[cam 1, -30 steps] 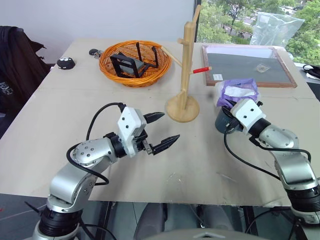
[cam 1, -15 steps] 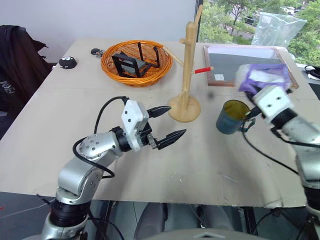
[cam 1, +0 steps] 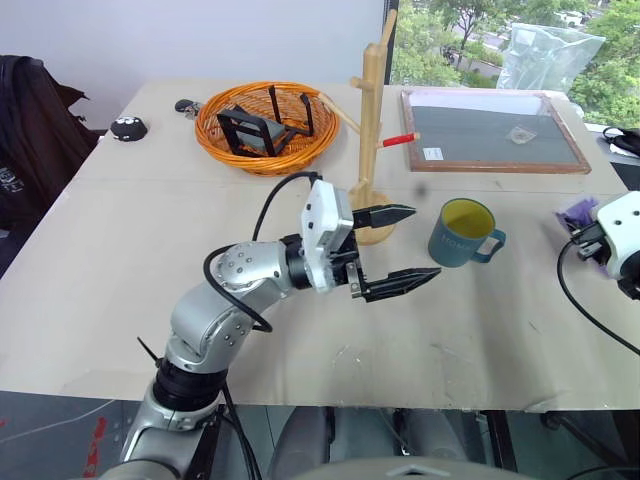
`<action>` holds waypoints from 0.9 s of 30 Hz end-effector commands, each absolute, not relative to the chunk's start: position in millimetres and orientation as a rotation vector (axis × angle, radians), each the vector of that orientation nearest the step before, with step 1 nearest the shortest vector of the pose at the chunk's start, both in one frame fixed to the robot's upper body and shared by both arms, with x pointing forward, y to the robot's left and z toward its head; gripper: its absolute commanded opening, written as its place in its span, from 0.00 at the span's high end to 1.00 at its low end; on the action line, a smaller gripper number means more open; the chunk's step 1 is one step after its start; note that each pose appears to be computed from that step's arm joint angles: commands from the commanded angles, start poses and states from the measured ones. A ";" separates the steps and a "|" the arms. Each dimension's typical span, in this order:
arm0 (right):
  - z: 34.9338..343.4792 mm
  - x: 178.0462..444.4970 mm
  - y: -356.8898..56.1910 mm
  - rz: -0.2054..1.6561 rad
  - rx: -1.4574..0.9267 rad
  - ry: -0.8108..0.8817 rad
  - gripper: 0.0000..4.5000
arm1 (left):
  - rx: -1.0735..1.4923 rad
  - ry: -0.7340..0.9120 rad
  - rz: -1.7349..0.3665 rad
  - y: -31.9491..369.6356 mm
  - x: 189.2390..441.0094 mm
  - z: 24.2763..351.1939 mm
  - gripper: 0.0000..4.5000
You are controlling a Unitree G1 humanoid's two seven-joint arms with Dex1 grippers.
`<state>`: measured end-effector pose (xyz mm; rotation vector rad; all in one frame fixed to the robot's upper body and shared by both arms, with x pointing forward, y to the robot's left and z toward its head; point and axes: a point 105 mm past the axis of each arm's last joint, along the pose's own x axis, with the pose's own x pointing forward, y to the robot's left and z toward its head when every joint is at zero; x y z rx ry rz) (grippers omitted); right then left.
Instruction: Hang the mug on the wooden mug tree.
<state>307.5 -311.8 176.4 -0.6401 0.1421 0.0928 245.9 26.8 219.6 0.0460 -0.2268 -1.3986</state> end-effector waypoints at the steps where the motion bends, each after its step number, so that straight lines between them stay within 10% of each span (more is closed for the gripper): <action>1: 208.6 295.5 -314.6 0.061 -0.648 0.058 0.20 | 0.069 -0.260 -1.409 28.1 246.6 226.0 0.00; 3: 215.4 287.9 -309.9 0.082 -0.600 0.029 0.01 | 0.075 -0.253 -1.411 27.9 247.2 225.4 0.00; 11: 186.7 254.7 -236.6 0.351 -0.210 0.067 0.01 | 0.181 -0.157 -1.347 33.9 256.3 203.1 0.00; 27: 111.6 288.4 -217.9 0.099 -0.056 0.118 0.01 | 0.238 -0.103 -1.380 32.6 256.1 197.1 0.00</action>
